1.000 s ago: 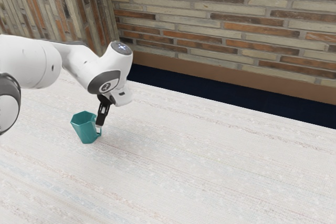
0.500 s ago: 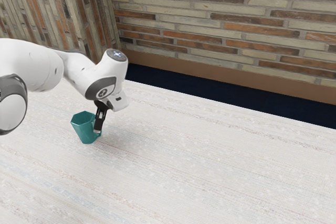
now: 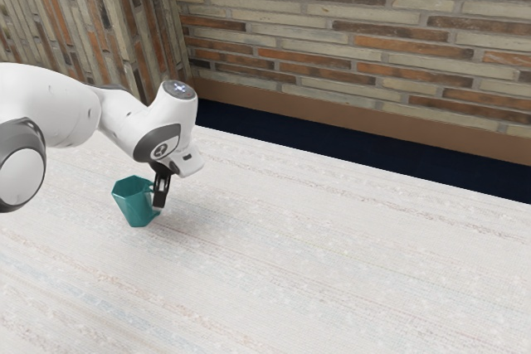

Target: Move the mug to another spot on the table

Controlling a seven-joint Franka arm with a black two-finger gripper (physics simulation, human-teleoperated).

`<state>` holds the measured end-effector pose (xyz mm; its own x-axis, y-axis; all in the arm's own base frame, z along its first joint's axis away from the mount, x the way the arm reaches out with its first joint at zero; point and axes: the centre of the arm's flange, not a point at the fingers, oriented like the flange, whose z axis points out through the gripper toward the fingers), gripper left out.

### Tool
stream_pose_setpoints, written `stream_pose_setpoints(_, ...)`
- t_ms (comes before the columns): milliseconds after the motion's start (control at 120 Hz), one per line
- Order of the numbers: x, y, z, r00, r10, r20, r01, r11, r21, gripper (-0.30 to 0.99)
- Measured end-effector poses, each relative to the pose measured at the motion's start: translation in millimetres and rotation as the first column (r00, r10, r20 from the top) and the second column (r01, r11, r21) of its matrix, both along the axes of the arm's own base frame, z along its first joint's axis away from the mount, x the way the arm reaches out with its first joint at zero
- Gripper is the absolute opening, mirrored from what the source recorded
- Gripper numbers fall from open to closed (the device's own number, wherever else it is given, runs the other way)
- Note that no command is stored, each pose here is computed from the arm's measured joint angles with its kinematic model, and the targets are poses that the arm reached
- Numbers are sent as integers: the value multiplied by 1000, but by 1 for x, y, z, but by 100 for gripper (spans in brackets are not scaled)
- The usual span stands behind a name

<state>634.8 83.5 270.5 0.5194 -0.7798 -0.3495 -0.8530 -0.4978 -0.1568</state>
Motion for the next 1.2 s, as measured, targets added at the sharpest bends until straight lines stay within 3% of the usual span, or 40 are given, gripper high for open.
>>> stream_pose_setpoints(192, 1, 0, 1, 1000, 3, 6, -3, 1000, -3, 25)
stream_pose_setpoints(400, 1, -1, 0, 1000, 3, 9, -3, 1000, -3, 9)
stream_pose_setpoints(825, 2, -20, 10, 1000, -16, 11, 16, 1000, 2, 1)
stream_pose_setpoints(1200, -11, -123, 16, 988, -136, -75, 138, 990, 18, 0)
